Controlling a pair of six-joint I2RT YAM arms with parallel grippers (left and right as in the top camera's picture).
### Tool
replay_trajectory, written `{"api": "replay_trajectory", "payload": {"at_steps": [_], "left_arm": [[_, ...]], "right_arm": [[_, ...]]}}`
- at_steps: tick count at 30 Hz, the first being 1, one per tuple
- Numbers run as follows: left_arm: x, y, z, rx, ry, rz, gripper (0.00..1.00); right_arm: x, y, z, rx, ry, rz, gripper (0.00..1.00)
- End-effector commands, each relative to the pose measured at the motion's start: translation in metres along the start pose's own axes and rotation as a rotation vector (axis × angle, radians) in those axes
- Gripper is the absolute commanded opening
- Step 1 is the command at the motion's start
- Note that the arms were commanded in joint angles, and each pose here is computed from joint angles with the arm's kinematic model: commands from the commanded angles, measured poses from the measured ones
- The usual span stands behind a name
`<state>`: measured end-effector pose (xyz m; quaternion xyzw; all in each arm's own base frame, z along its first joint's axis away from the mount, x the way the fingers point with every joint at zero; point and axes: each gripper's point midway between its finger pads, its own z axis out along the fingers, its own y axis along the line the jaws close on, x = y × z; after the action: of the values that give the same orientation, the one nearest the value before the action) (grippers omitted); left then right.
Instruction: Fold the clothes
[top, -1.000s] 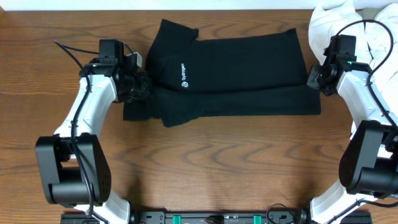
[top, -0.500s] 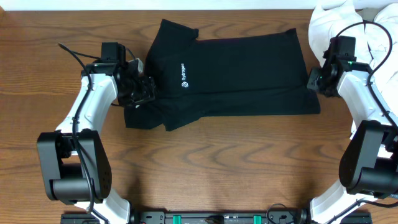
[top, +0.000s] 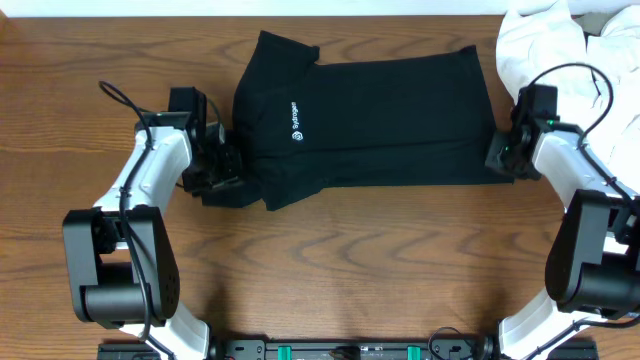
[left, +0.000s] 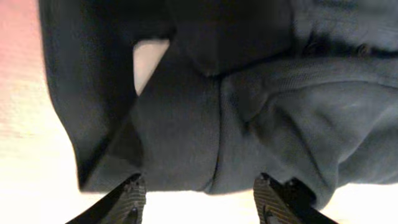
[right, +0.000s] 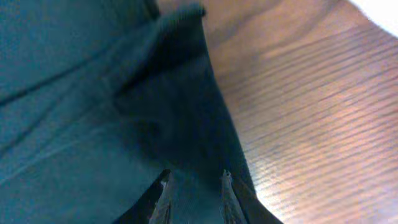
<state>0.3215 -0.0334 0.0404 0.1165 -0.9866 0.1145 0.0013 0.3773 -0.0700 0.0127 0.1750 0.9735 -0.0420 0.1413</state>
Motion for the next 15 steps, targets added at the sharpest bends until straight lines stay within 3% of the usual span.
{"api": "replay_trajectory", "payload": {"at_steps": [1, 15], "left_arm": [[0.015, -0.015, 0.003, 0.102, 0.075, -0.022, 0.58], [0.064, -0.032, -0.003, 0.151, 0.269, 0.012, 0.58]], "right_arm": [[0.012, 0.0, 0.009, 0.005, 0.02, -0.007, 0.25], [0.022, -0.002, 0.015, 0.009, 0.035, -0.009, 0.26]]}}
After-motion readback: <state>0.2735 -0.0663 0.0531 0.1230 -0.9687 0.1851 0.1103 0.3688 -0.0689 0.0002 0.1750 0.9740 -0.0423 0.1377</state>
